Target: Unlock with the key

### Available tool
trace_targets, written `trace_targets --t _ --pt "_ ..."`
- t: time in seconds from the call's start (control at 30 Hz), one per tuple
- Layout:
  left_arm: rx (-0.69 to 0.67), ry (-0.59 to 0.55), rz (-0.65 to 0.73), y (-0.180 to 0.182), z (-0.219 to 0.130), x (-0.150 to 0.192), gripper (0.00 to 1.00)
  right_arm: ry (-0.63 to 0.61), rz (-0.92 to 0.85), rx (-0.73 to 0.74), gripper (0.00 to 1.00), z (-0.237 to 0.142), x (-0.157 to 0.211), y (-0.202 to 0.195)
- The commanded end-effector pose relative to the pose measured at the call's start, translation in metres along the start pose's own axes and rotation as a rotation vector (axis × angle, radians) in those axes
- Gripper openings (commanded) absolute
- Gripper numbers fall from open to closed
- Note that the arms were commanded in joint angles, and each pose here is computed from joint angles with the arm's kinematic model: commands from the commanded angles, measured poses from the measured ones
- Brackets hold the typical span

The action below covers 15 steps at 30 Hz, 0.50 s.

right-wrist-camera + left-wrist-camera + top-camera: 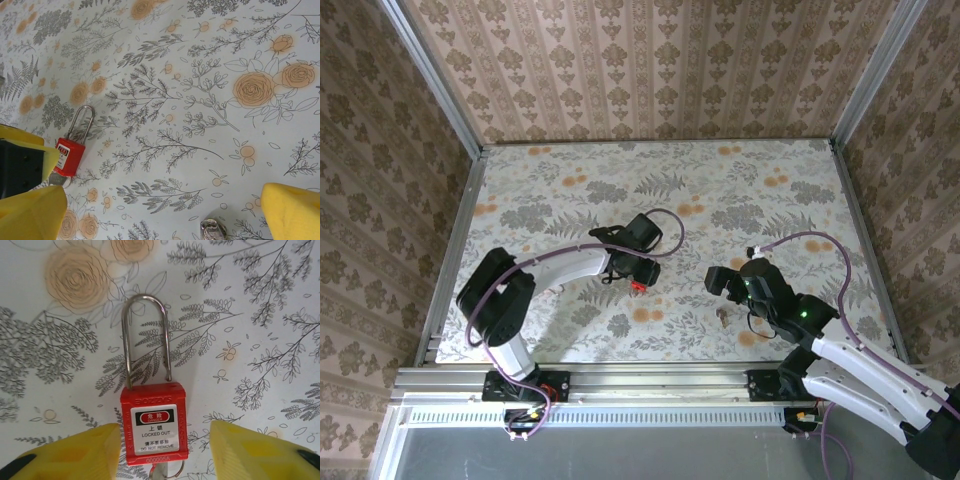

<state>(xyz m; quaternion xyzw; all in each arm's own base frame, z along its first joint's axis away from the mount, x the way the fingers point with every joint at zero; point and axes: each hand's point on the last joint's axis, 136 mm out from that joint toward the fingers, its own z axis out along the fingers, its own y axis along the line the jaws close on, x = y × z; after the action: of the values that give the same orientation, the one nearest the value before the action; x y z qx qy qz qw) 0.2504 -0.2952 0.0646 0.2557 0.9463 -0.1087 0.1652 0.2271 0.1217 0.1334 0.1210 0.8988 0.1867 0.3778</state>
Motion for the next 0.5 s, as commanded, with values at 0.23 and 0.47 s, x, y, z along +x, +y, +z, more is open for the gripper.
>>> trace_targets --t 0.23,0.47 --pt "-0.031 0.055 0.057 -0.006 -0.005 0.003 0.61 0.003 0.002 -0.007 1.0 0.0 0.005 -0.005" --pt "-0.098 0.122 0.087 0.003 0.007 0.015 0.63 0.004 0.01 -0.018 1.0 0.0 0.007 -0.005"
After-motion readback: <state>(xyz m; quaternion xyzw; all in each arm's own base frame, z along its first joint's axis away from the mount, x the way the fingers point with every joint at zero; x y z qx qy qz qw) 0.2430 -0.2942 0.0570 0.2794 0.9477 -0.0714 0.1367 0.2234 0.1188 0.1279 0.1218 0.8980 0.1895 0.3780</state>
